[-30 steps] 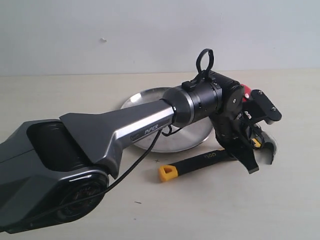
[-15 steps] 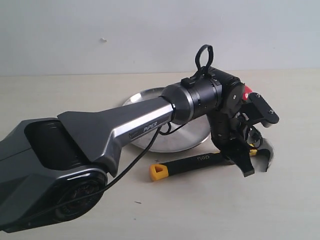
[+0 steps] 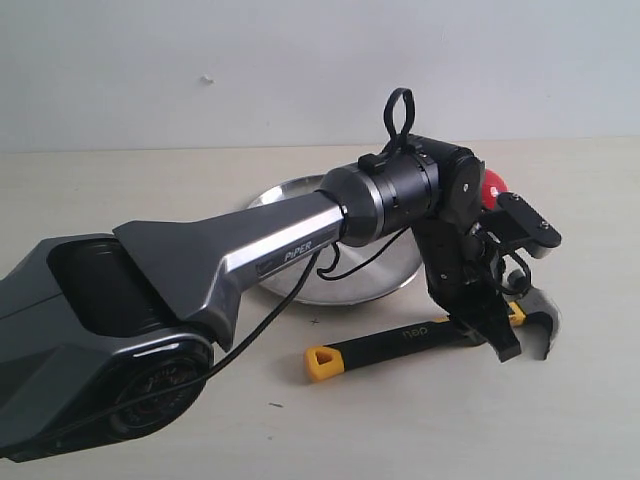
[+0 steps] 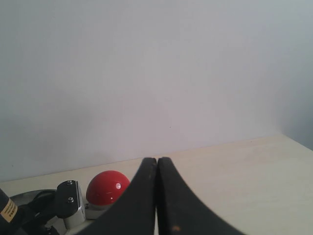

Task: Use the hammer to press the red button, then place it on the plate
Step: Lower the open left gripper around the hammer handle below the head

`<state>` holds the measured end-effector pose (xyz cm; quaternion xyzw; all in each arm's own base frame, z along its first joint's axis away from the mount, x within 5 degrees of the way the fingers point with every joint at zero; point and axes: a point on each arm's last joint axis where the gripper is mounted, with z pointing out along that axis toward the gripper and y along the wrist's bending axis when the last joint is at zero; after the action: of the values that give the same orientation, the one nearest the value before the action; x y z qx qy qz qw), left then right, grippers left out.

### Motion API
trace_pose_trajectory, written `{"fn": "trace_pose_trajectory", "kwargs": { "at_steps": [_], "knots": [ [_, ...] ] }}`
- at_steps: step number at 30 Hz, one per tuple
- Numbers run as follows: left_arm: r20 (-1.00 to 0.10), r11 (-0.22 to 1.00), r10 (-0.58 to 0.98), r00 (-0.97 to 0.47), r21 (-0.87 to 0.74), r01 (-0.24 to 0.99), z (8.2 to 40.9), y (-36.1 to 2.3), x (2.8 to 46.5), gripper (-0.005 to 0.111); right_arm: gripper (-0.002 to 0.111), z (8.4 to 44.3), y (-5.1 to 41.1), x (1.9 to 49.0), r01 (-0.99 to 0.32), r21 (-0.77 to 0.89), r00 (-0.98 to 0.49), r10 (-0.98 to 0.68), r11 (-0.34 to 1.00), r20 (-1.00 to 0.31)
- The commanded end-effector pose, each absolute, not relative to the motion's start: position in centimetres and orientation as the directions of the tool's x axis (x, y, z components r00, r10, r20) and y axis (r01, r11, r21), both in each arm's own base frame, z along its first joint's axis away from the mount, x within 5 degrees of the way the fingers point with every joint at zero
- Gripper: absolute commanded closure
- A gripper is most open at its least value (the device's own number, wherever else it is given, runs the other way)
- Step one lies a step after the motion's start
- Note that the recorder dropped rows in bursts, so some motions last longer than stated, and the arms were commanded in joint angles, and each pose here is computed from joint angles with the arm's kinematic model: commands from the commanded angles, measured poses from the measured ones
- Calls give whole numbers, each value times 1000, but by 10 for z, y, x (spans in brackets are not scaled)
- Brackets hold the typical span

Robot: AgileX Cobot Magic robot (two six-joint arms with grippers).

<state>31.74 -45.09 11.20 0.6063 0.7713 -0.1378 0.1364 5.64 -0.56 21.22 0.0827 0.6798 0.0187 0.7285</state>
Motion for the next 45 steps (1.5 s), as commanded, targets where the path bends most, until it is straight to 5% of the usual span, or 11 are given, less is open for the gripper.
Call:
{"fn": "trace_pose_trajectory", "kwargs": {
  "at_steps": [1, 4, 9, 12, 32, 45],
  "knots": [
    [-336, 231, 907, -254, -110, 967, 105, -450, 309, 107, 108, 212, -6, 56, 89, 134, 83, 127, 987, -989],
    [-321, 228, 913, -251, -110, 968, 105, -449, 309, 101, 108, 212, -6, 56, 89, 134, 83, 127, 987, -989],
    [-317, 227, 915, -251, -112, 967, 105, -449, 309, 68, 108, 212, -6, 56, 89, 132, 82, 125, 987, -989],
    [-315, 226, 915, -251, -113, 968, 105, -449, 308, 58, 108, 212, -6, 56, 89, 132, 82, 125, 987, -989],
    [-384, 145, 919, -91, 114, 983, 135, -466, 307, 58, 108, 212, -6, 56, 89, 136, 83, 129, 987, -988],
    [-374, 104, 926, -49, 130, 986, 109, -470, 309, 58, 108, 212, -6, 56, 89, 136, 83, 129, 987, -988]
  ]
}}
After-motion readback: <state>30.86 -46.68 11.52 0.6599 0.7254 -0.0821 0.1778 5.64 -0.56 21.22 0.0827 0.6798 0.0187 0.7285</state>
